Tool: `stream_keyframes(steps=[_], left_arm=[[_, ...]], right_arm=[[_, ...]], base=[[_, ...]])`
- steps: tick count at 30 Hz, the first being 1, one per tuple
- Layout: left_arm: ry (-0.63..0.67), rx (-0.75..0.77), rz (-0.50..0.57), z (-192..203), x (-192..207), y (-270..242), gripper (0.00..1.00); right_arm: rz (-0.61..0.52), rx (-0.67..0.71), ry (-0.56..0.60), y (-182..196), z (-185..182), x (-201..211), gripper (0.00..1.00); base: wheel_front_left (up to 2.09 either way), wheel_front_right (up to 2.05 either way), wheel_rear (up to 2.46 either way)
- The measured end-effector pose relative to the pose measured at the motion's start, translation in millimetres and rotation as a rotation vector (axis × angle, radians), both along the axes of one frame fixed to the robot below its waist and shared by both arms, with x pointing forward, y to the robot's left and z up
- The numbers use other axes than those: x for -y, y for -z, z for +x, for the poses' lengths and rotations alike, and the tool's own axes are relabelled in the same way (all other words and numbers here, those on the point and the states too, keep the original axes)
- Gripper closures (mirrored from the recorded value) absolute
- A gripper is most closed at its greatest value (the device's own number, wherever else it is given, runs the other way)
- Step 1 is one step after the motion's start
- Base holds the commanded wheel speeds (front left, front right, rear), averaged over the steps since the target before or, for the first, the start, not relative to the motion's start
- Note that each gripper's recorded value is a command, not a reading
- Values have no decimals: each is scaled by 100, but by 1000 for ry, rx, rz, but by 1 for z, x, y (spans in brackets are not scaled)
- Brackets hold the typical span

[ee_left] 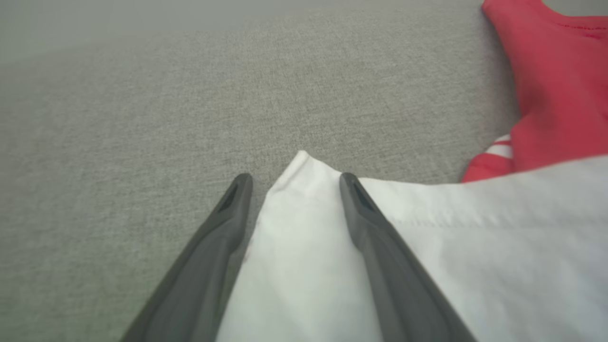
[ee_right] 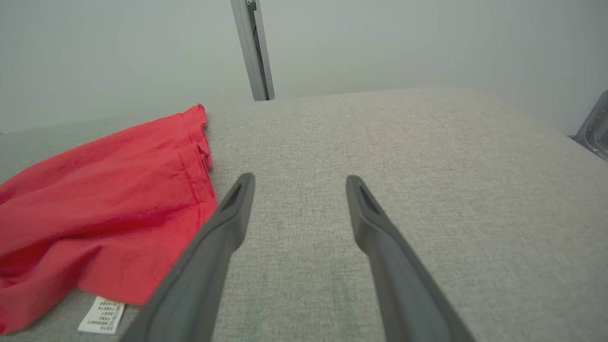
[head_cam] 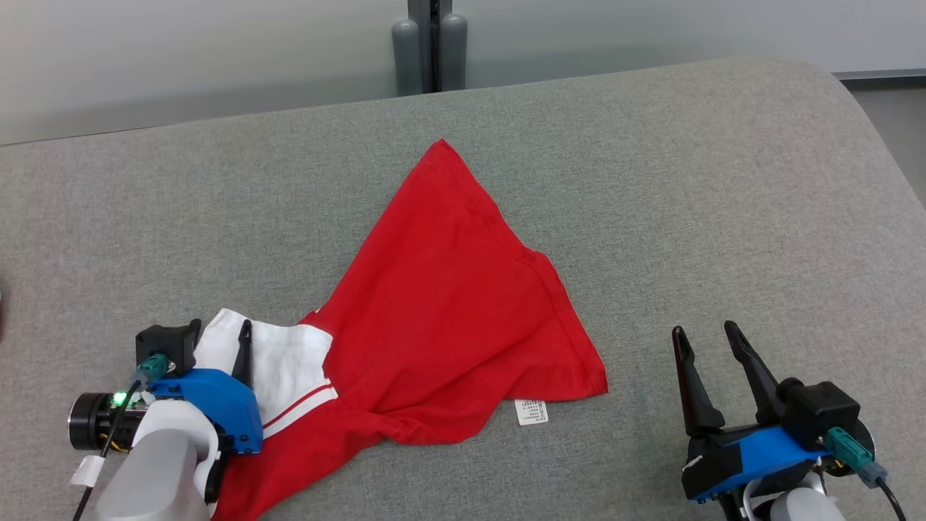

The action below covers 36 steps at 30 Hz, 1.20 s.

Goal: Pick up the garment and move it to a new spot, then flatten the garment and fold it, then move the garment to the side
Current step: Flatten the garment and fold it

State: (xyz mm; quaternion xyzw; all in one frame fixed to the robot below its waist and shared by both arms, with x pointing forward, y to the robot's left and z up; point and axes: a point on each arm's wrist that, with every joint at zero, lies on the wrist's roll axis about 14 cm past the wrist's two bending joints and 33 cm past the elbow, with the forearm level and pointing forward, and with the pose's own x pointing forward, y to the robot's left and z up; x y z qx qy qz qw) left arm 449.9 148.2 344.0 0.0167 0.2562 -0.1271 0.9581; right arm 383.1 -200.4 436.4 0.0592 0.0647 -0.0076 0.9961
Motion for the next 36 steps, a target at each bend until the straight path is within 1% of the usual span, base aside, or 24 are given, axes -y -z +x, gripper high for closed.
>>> stream_keyframes(steps=[4, 5, 6, 7, 13, 17, 19, 23, 27, 31, 36], left_arm=[[24, -35, -14, -8, 13, 6, 0], [31, -41, -16, -9, 16, 7, 26], [40, -47, -10, -11, 16, 9, 67], [44, -53, -8, -12, 17, 10, 100], [79, -51, 8, -14, 20, 8, 100], [74, 5, 12, -1, 16, -9, 100], [68, 76, -2, 17, 18, -31, 100], [58, 279, -62, 59, 32, -96, 100], [58, 420, -89, 75, 38, -142, 100], [86, 489, -114, 70, 49, -164, 100], [98, 479, -143, 39, 51, -154, 100]], right_arm=[[-2, 4, 2, -2, -1, 1, 0], [-2, 5, 3, -2, -1, 1, 0], [-2, 6, 4, -2, -1, 1, 0], [-2, 6, 5, -3, -2, 2, 0], [-5, 18, 5, -7, -2, 2, 0], [-6, 29, 5, -11, -4, 2, 0], [-8, 35, 8, -13, -5, 4, 0], [-12, 44, 15, -16, -7, 7, 0], [-13, 49, 21, -19, -10, 9, 0], [-10, 45, 27, -17, -16, 10, 0], [-1, 47, 23, -18, -21, 7, 0]], base=[[0, 0, 0], [0, 0, 0], [0, 0, 0], [0, 0, 0], [0, 0, 0], [0, 0, 0], [0, 0, 0], [0, 0, 0], [0, 0, 0], [0, 0, 0], [0, 0, 0]])
